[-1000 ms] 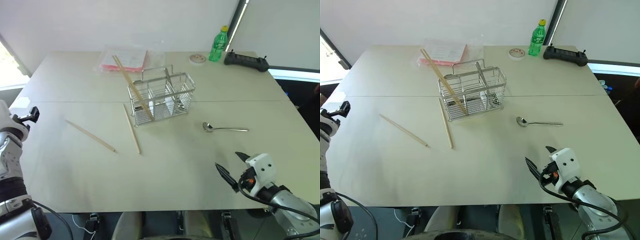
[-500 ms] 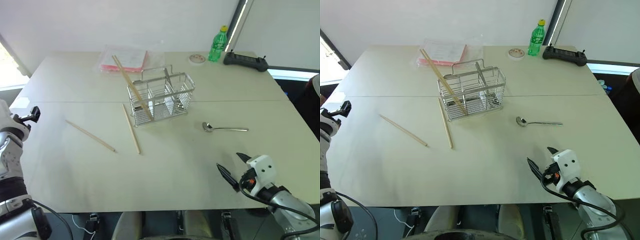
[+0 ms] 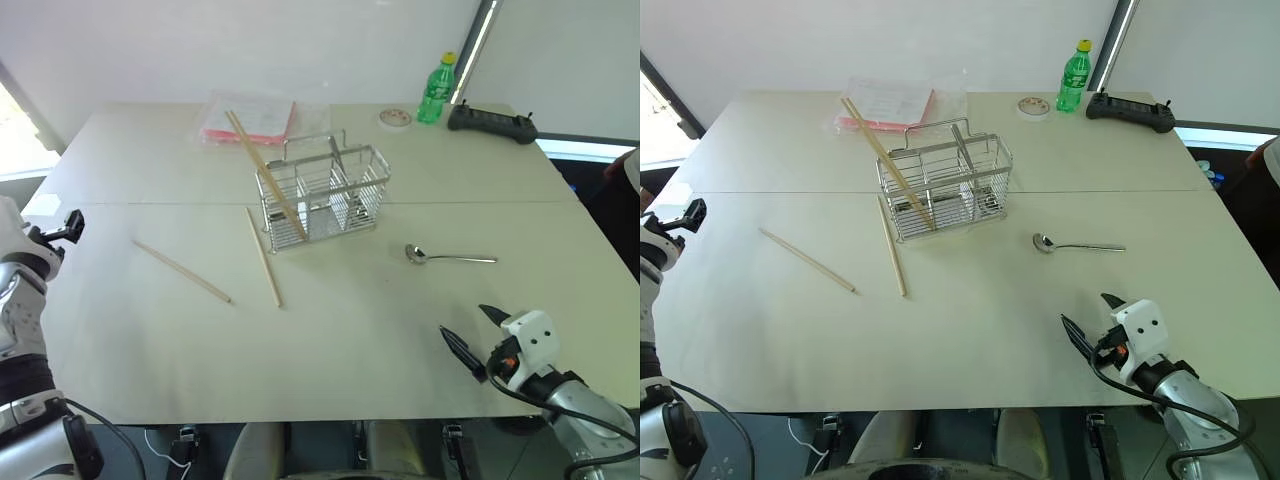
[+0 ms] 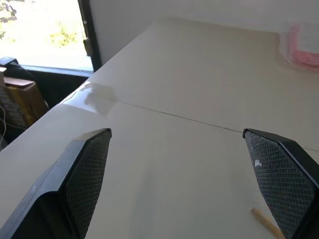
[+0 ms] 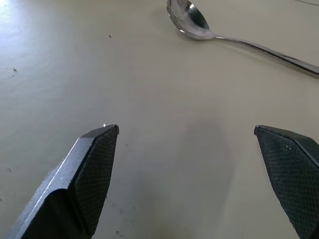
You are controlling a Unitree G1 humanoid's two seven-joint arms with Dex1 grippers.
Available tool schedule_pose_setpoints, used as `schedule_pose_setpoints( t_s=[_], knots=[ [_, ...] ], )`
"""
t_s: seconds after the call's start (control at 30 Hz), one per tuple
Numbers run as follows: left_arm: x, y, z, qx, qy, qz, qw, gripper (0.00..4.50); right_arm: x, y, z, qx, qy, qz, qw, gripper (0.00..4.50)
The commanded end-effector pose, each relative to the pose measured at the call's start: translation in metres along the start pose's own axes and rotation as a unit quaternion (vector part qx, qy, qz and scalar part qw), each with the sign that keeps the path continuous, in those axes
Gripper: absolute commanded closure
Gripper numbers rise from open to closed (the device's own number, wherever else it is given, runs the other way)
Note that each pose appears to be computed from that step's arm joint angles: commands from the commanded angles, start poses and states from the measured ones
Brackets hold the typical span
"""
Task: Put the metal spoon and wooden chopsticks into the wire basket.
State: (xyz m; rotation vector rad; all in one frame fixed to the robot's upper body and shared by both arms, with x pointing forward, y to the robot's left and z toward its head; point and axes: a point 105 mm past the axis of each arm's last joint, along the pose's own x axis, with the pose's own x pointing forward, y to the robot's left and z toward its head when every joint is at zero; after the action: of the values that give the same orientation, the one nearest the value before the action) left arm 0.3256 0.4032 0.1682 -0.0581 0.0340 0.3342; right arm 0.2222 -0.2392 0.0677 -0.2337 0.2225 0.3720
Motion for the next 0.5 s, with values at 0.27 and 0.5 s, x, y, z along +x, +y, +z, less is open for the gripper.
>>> schedule_pose_setpoints(
  t_s=[0.27,0.5],
  knots=[
    [-0.031,-0.113,0.025,0.039,0.013,-0.310,0.950,0.04,0.004,-0.040,0.072,-0.157,-0.033,0.046,0.986,0.00],
    [-0.109,-0.193,0.033,0.118,0.061,-0.595,0.793,0.04,0.032,-0.060,0.135,-0.254,-0.034,0.153,0.954,0.00]
  ],
)
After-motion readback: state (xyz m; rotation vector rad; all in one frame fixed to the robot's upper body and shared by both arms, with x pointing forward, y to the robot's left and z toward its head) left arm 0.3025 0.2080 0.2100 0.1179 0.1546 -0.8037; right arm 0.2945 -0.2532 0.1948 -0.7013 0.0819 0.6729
